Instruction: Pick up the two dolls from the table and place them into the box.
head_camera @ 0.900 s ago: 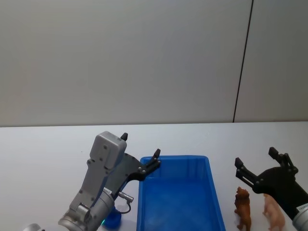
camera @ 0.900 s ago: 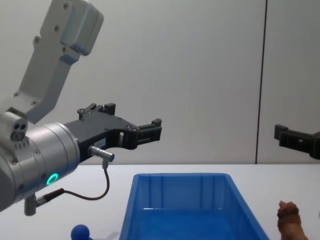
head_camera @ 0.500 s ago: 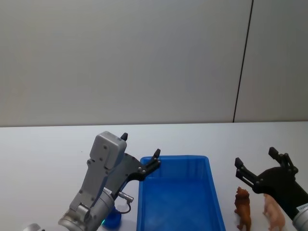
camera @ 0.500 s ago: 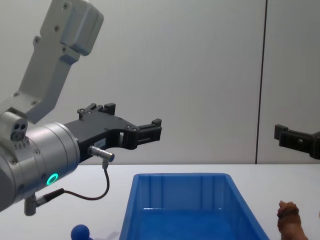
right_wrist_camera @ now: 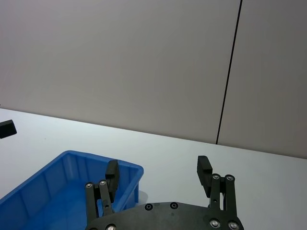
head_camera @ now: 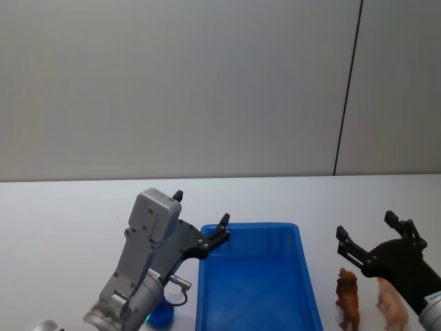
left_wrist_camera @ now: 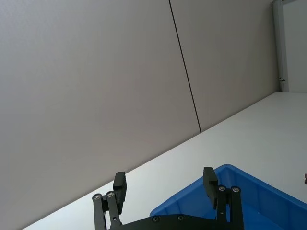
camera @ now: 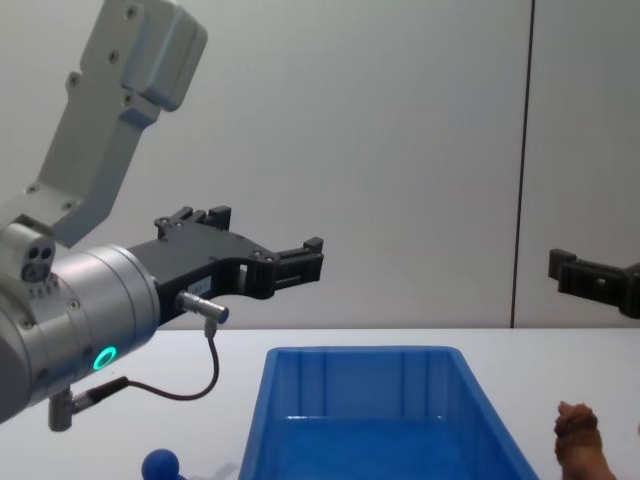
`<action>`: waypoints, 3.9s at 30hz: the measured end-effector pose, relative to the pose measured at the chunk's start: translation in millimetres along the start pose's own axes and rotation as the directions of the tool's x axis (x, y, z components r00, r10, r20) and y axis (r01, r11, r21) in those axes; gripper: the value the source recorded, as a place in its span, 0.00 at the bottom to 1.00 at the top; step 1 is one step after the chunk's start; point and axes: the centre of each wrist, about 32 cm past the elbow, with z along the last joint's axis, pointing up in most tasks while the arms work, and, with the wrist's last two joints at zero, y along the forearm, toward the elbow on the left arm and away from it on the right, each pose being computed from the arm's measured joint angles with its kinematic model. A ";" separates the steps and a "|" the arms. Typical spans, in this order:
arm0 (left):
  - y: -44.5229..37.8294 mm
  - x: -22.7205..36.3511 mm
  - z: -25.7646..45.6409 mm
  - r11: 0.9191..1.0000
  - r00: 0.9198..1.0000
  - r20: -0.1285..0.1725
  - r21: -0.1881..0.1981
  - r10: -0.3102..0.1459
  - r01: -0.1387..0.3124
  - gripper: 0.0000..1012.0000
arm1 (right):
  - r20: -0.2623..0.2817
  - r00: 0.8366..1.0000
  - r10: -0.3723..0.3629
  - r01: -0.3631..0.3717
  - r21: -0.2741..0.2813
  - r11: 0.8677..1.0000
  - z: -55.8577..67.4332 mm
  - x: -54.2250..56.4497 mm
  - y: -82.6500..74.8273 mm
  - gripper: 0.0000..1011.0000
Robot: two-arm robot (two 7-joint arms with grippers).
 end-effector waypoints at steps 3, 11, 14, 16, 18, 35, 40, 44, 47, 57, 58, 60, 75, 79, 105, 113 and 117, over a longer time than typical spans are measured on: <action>0.0 0.0 0.0 1.000 1.000 0.000 0.000 0.000 0.000 1.00 | 0.000 1.000 0.000 0.000 0.000 1.000 0.0 0.0 0.0 0.99; 0.0 0.0 0.0 1.000 1.000 0.000 0.000 0.000 0.000 1.00 | 0.000 1.000 0.000 0.000 0.000 1.000 0.0 0.0 0.0 0.99; 0.0 0.0 0.0 1.000 1.000 0.000 0.000 0.000 0.000 1.00 | 0.000 1.000 0.000 0.000 0.000 1.000 0.0 0.0 0.0 0.99; 0.0 0.0 0.0 1.000 1.000 0.000 0.000 0.000 0.000 1.00 | 0.000 1.000 0.000 0.000 0.000 1.000 0.0 0.0 0.0 0.99; 0.0 0.0 0.0 1.000 1.000 0.000 0.000 0.000 0.000 1.00 | 0.000 1.000 0.000 0.000 0.000 1.000 0.0 0.0 0.0 0.99; 0.0 0.0 0.0 1.000 1.000 0.000 0.000 0.000 0.000 1.00 | -0.001 1.000 -0.003 0.003 -0.002 1.000 0.3 0.1 -0.3 0.99; 0.0 0.0 0.0 1.000 1.000 0.000 0.000 0.000 0.000 1.00 | -0.007 1.000 -0.017 0.017 -0.008 1.000 1.2 -0.5 -1.6 0.99; 0.0 0.0 0.0 1.000 1.000 0.000 0.000 0.000 0.000 1.00 | -0.013 0.999 -0.034 0.034 -0.018 0.999 2.4 -0.6 -3.4 0.99; 0.0 0.0 0.0 1.000 1.000 0.000 0.000 0.000 0.000 1.00 | -0.020 0.998 -0.055 0.054 -0.033 0.998 3.2 -0.5 -5.8 0.99; 0.0 0.0 0.0 1.000 1.000 0.000 0.000 0.000 0.000 1.00 | -0.046 0.993 -0.111 0.106 -0.093 0.990 1.6 1.9 -13.6 0.99; 0.0 0.0 0.0 1.000 1.000 0.000 0.000 0.000 0.000 1.00 | -0.050 0.992 -0.119 0.113 -0.105 0.988 0.7 2.4 -14.9 0.99; 0.0 0.0 0.0 1.000 1.000 0.000 0.000 0.000 0.000 1.00 | -0.053 0.990 -0.128 0.121 -0.118 0.986 -0.5 3.0 -16.5 0.99; 0.0 0.0 0.0 1.000 1.000 0.000 0.000 0.000 0.000 1.00 | -0.073 0.979 -0.189 0.169 -0.223 0.960 -19.9 6.8 -26.4 0.99; 0.0 0.0 0.0 1.000 1.000 0.000 0.000 0.000 0.000 1.00 | -0.077 0.977 -0.201 0.177 -0.243 0.954 -26.2 7.2 -28.0 0.99; 0.0 0.0 0.0 1.000 1.000 0.000 0.000 0.000 0.000 1.00 | -0.100 0.971 -0.218 0.178 -0.309 0.934 -62.0 10.0 -32.6 0.99; 0.0 0.0 0.0 1.000 1.000 0.000 0.000 0.000 0.000 1.00 | -0.091 0.975 -0.202 0.163 -0.321 0.933 -71.0 11.6 -30.7 0.90; 0.0 0.0 0.0 1.000 1.000 0.000 0.000 0.000 0.000 1.00 | -0.087 0.977 -0.193 0.155 -0.327 0.932 -75.5 12.5 -29.1 0.80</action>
